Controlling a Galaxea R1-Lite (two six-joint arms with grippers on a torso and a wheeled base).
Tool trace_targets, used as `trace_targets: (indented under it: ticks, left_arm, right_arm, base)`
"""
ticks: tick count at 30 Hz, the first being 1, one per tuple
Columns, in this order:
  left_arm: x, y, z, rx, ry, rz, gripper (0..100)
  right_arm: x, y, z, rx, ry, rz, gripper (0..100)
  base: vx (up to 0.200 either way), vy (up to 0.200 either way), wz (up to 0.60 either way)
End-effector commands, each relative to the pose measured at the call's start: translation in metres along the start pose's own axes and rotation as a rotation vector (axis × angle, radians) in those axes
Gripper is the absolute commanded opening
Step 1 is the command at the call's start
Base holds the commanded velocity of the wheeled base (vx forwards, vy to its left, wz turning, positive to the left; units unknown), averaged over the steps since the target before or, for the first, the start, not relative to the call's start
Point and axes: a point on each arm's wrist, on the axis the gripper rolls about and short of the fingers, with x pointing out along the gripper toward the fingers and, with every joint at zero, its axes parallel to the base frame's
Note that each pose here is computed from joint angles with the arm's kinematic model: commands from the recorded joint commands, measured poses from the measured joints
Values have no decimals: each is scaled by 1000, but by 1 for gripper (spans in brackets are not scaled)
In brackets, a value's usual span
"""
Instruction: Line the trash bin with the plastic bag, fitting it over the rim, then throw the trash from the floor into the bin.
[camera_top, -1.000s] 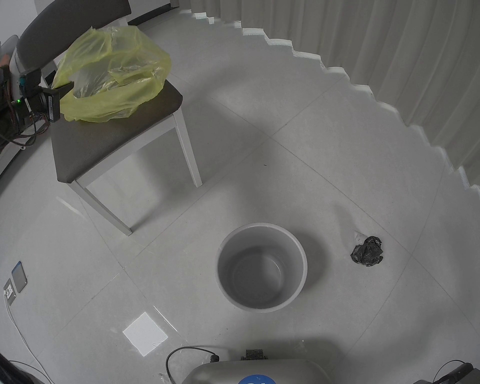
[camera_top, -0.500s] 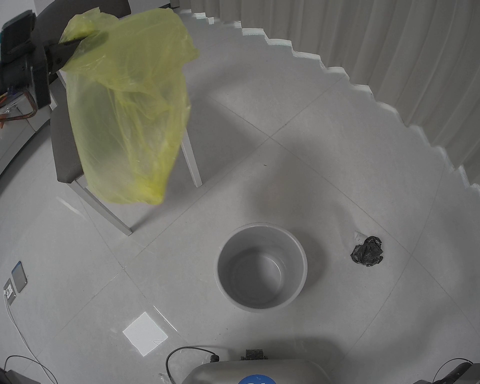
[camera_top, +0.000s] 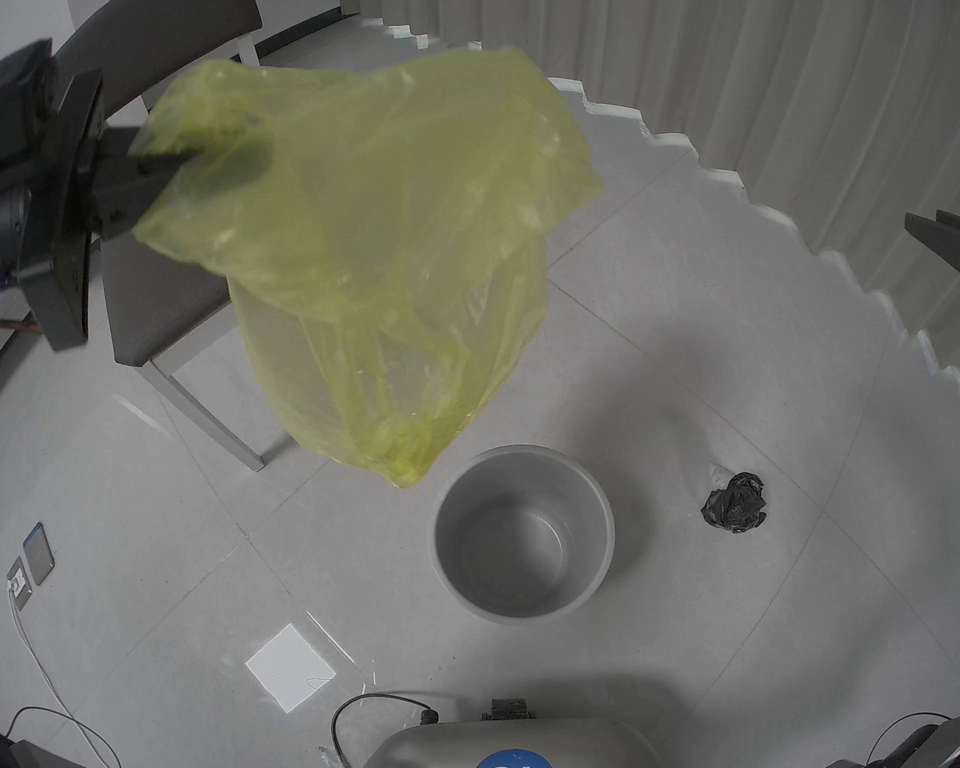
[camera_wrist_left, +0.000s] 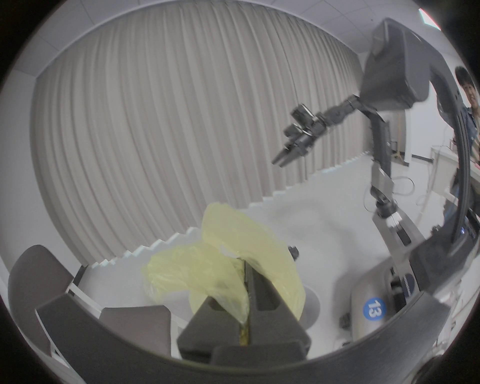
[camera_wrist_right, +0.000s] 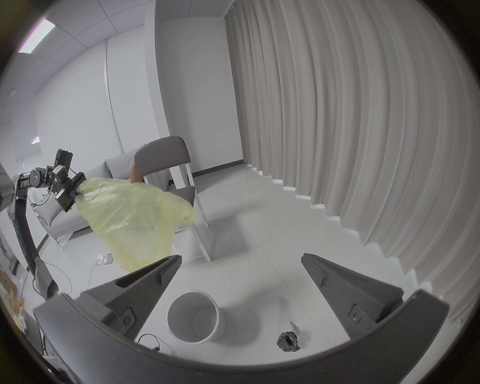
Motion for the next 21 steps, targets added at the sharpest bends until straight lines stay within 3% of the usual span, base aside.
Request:
trace_targets:
  ticks: [1,8,15,21]
  left_arm:
    - [10,3,-2,29,23,-43,0]
    - [8,-4,14,63,-33,-86,0]
    - [-5,-9,25,69,-56,-115,0]
    - [-11,-16,29,73,-73,-143,0]
  right_arm:
    - [35,-8,-6,25,59,35,100]
    - [73,6,-12,125,90,160,100]
    - [121,20,-19,117,75,226,100]
    - [152,24,0,101,21,256,100]
  base:
    - [0,0,0]
    - [0,0,0]
    - [0,0,0]
    - [0,0,0]
